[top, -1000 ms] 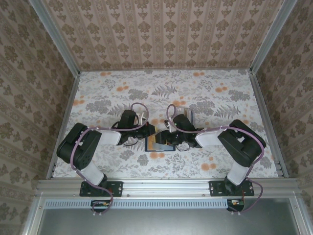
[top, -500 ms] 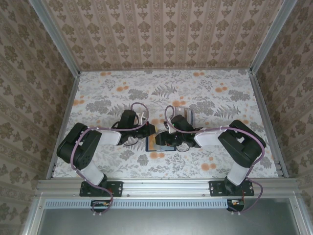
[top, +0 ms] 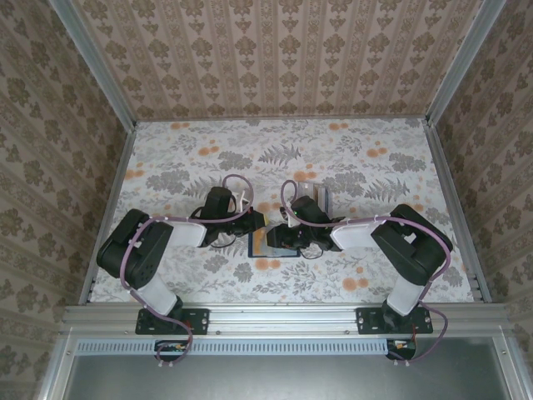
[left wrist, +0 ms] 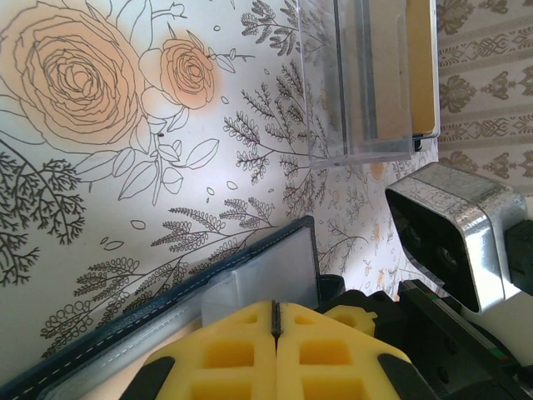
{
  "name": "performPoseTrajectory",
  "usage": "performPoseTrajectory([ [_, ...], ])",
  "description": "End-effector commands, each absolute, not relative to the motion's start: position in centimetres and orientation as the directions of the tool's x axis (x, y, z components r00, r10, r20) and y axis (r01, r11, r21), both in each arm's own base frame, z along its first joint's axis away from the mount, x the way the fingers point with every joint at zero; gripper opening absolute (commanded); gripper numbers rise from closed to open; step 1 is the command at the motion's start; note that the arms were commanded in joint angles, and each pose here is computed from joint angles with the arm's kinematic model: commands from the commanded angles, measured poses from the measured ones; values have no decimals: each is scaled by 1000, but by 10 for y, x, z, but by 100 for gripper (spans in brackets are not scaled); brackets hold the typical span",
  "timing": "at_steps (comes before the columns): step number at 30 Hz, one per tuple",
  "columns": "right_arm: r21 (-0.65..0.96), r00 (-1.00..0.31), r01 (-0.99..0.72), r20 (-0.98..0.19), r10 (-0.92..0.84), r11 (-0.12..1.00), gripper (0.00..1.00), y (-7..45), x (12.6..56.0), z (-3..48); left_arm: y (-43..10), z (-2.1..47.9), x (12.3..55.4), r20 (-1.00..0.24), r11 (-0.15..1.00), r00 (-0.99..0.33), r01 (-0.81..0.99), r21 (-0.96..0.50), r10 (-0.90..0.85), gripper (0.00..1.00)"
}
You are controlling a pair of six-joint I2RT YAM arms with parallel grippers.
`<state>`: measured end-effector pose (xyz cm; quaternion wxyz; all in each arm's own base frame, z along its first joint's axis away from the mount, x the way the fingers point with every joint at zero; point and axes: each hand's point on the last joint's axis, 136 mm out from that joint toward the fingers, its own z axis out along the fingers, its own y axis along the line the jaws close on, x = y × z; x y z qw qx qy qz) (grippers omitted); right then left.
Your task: Put the credit cards into the card holder
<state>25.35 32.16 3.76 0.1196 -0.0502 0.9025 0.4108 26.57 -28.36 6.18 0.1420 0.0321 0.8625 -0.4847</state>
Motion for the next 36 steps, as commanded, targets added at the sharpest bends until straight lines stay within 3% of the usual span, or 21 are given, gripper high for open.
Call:
performPoseTrajectory([
  [1,742,-964,-178,-262,35,646,41,326,258,50,-286,58,260,-252,515,-965,181,-838,-72,0],
  [16,680,-967,-155,-252,30,717,43,325,258,45,-300,61,258,-228,468,-970,164,-868,-82,0],
  [22,663,-965,-147,-259,40,734,28,320,258,40,-300,61,257,-227,470,-971,164,-867,-79,0],
  [36,696,-955,-175,-291,51,697,6,323,260,55,-280,61,261,-272,542,-959,189,-819,-77,0],
])
